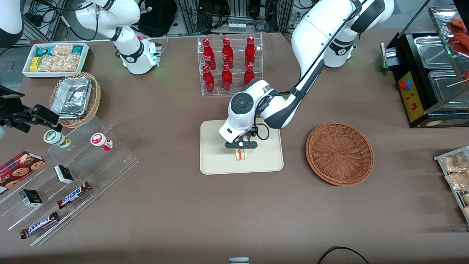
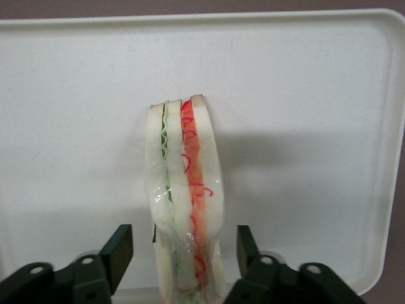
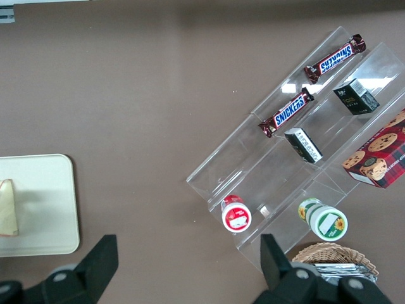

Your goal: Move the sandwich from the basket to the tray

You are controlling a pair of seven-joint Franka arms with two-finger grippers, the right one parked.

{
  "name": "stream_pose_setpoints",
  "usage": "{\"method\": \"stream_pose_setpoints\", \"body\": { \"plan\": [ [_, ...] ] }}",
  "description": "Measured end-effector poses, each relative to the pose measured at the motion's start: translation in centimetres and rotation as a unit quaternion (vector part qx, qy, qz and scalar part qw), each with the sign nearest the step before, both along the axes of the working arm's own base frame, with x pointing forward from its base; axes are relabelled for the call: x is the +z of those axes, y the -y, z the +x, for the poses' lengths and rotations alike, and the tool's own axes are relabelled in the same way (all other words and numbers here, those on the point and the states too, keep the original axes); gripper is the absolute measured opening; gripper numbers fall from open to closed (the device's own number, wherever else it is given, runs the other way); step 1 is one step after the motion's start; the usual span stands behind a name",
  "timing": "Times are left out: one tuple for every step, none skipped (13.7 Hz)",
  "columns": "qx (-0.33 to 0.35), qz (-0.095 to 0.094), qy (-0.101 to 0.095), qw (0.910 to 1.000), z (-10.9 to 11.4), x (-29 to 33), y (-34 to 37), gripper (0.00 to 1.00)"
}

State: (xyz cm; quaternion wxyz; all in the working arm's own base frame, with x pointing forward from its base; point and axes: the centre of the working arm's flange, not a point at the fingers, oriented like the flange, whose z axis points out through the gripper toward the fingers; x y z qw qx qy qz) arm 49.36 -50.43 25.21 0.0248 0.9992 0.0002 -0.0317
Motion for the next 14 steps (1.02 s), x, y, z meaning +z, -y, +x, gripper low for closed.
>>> {"method": "stream_pose_setpoints", "body": {
  "plan": [
    [0.001, -0.002, 0.004, 1.0000, 0.2, 0.9, 0.0, 0.92],
    [0.005, -0.004, 0.010, 0.9999, 0.5, 2.6, 0.0, 0.99],
    [0.015, -0.006, 0.018, 0.9997, 0.9, 5.0, -0.1, 1.00],
    [0.027, -0.008, 0.028, 0.9992, 1.3, 7.8, -0.5, 1.00],
    [0.041, -0.008, 0.038, 0.9984, 1.6, 10.8, -1.4, 1.00],
    [0.060, -0.004, 0.044, 0.9972, 1.9, 14.0, -2.6, 1.00],
    [0.085, 0.000, 0.051, 0.9950, 2.1, 17.1, -4.1, 1.00],
    [0.114, 0.004, 0.060, 0.9917, 2.6, 20.3, -6.0, 1.00],
    [0.137, 0.008, 0.067, 0.9882, 3.0, 23.4, -8.4, 1.00],
    [0.157, 0.014, 0.070, 0.9850, 3.3, 26.2, -10.9, 1.00],
    [0.178, 0.019, 0.066, 0.9817, 3.3, 28.8, -13.6, 1.00],
    [0.198, 0.028, 0.057, 0.9781, 3.2, 30.9, -16.3, 1.00],
    [0.209, 0.037, 0.048, 0.9760, 3.0, 32.7, -18.9, 1.00],
    [0.208, 0.046, 0.043, 0.9761, 2.9, 34.0, -21.3, 1.00]
  ]
}}
